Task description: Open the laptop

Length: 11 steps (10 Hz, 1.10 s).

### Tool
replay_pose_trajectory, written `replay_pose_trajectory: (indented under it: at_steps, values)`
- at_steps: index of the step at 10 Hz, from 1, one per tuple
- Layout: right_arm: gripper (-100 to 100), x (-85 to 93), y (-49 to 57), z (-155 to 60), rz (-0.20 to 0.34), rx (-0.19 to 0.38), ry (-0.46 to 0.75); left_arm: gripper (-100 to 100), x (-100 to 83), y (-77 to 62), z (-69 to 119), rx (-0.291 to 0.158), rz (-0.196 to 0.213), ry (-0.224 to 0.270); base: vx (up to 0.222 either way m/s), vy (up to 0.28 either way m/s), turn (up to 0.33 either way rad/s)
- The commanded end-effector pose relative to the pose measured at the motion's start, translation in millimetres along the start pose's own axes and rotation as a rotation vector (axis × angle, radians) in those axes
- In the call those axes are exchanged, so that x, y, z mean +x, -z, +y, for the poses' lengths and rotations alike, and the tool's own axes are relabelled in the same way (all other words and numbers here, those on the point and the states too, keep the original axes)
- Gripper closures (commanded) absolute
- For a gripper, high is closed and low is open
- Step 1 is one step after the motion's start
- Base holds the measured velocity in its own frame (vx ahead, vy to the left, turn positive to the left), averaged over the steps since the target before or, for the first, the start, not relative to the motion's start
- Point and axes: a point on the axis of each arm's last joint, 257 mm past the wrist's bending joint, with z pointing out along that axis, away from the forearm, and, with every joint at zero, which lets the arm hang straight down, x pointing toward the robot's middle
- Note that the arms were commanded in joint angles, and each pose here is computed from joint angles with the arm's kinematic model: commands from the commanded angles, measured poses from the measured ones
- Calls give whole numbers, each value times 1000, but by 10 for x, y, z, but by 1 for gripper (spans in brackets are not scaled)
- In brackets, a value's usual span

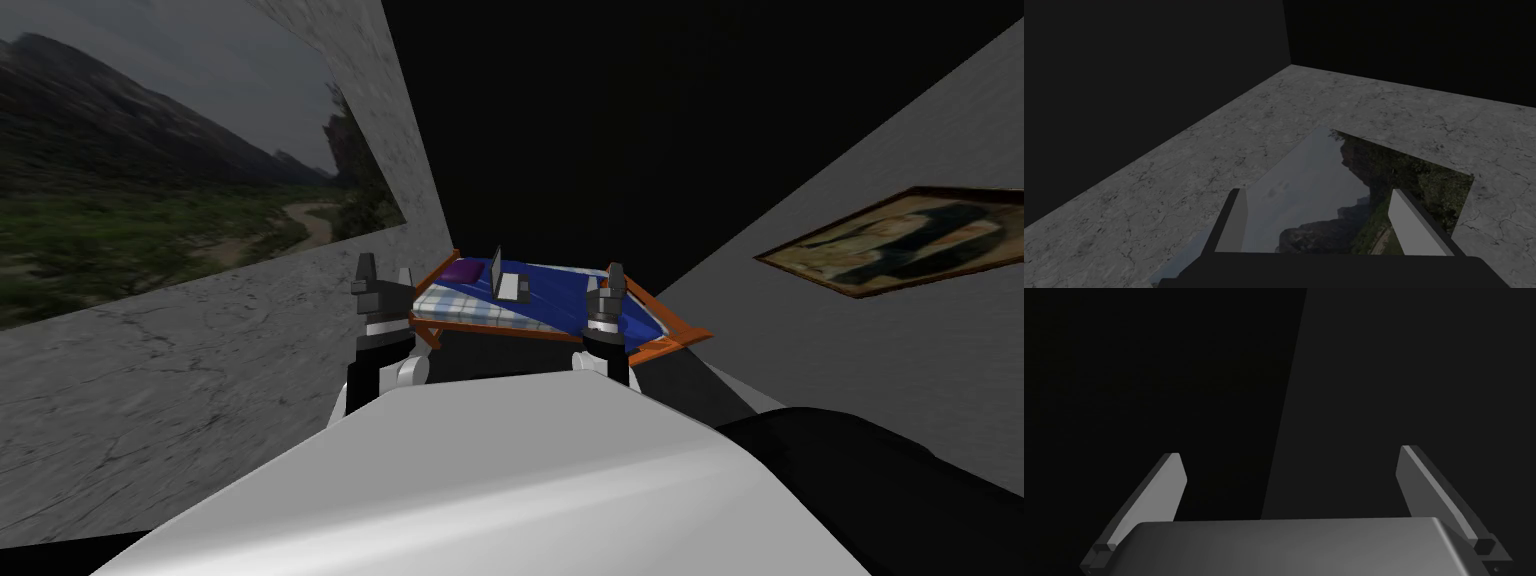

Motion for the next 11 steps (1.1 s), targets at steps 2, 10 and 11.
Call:
replay_pose_trajectory:
  at_steps: [2, 10, 11]
  values:
    - [0, 0, 0, 0, 0, 0, 0, 0, 0, 0, 0, 0, 0, 0, 0, 0, 0]
    - [-100, 55, 1, -26, 46, 1, 28, 0, 0, 0, -2, 0, 0, 0, 1, 2, 4]
    - [-100, 88, 5, -60, 75, 6, 50, 0, 0, 0, 0, 0, 0, 0, 6, 30, 49]
